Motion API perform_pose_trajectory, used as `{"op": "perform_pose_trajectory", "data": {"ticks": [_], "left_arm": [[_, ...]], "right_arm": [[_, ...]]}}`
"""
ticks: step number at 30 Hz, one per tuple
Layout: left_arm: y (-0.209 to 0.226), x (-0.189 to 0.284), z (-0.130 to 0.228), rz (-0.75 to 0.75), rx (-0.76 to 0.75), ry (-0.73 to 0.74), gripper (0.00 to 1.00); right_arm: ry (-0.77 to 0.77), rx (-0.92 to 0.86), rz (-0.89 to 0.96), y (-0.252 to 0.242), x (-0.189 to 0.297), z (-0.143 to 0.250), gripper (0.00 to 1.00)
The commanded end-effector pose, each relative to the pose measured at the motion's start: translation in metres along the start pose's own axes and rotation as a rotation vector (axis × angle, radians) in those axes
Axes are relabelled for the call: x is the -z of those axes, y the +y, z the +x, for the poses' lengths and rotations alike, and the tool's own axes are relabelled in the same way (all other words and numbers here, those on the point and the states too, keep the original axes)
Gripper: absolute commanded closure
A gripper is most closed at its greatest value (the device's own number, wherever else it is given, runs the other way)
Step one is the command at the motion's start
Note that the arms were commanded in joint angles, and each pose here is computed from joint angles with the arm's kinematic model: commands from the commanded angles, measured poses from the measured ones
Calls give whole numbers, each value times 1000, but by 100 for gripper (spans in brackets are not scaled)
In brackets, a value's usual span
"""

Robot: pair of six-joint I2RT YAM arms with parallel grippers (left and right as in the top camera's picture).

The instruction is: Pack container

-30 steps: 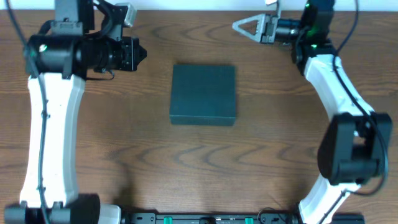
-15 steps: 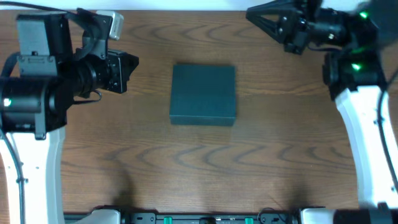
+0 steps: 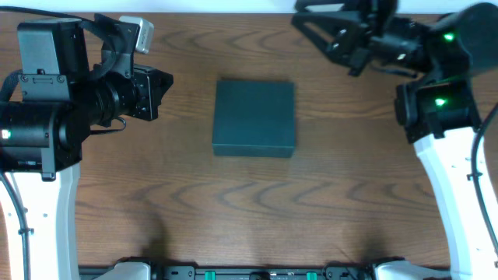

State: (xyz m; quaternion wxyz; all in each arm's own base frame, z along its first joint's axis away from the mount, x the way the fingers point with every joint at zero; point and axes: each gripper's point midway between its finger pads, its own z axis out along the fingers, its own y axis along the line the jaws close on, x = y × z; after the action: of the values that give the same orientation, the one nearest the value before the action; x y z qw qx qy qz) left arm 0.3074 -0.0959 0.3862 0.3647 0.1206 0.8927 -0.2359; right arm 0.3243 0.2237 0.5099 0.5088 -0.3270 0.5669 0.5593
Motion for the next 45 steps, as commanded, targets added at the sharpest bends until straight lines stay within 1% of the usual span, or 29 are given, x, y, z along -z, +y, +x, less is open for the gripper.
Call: {"op": "perform_pose_trajectory", "data": {"ticks": [1,2,5,7,9,12,14,18,20,22,25,28,34,39,45], "left_arm": [[-2,6,-4,-4,-24,-20,94],[-3,7,-4,-4,-26,-23,94],[-6,12,-4,-4,-34,-33,94],[-8,16,-3,-5,-45,-40,94],[-10,20,-1,-5,-57,-44,94],[-16,30,9,-5,-69,-33,94],[-21,39,17,-4,-65,-26,94],[-33,60,35,-5,-96,-40,94],[-41,72,46,-4,-110,-59,94],[-50,84,58,13,-147,-80,94],[-59,98,78,13,-170,-112,94],[-67,105,101,31,-214,-131,94],[-64,93,148,50,-209,-108,94],[-58,69,179,96,-176,-59,94],[-48,38,201,148,-120,11,94]], "right_arm": [[13,78,68,3,-14,10,76],[36,69,130,-5,-17,20,76],[139,156,359,-22,-19,51,79],[184,239,495,-22,-12,57,81],[194,298,573,-12,-4,53,84],[171,357,629,15,14,40,88],[149,371,635,32,26,32,91],[64,418,656,74,60,8,99],[26,436,699,87,79,-1,98],[29,431,745,98,100,2,99],[138,375,764,105,121,34,98],[253,262,786,105,136,70,98],[439,63,834,105,160,127,98],[510,-27,864,103,174,160,99],[542,-128,916,92,194,221,99]]}}
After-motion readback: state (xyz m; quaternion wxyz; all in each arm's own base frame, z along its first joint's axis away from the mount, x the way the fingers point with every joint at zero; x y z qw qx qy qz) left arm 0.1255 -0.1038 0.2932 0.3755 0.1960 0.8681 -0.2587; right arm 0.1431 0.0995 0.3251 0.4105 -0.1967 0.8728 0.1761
